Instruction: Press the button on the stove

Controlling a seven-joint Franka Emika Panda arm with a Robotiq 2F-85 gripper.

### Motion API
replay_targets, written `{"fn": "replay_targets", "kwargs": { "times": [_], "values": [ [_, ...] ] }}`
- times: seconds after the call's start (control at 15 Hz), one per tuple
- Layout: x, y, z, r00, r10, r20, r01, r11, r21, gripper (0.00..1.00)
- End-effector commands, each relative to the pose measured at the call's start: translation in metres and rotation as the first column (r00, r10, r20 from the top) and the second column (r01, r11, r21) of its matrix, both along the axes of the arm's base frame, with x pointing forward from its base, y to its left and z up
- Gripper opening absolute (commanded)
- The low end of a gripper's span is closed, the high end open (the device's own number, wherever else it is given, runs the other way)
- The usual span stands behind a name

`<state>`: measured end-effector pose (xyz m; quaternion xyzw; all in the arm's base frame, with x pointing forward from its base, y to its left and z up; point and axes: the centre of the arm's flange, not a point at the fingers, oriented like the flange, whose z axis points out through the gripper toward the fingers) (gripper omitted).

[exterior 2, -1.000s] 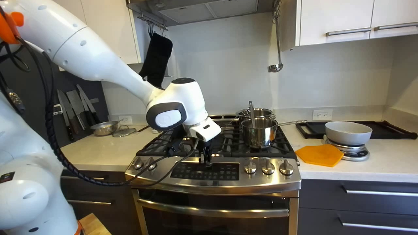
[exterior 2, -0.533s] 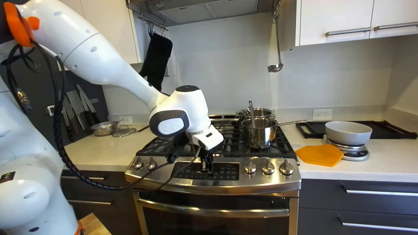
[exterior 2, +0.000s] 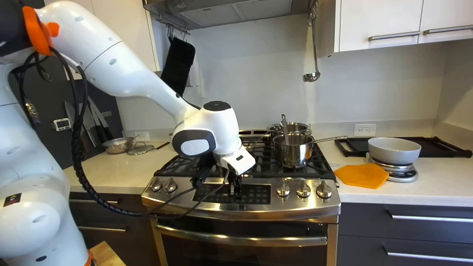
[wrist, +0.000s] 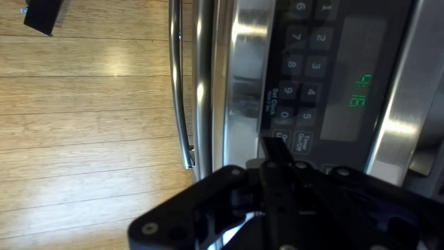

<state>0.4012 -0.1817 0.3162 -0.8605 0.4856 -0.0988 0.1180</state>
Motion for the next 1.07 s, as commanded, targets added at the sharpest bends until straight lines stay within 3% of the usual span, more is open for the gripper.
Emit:
{"fn": "replay_targets", "kwargs": {
  "times": [0.0,1.0],
  "values": [
    [0.012,-0.009,-0.013,1.0,0.001,0.025,-0.002,1.0,0.025,0.0],
    [0.023,-0.013,-0.026,1.0,-0.008,0.0,0.008,0.999,0.034,0.0]
  ]
}}
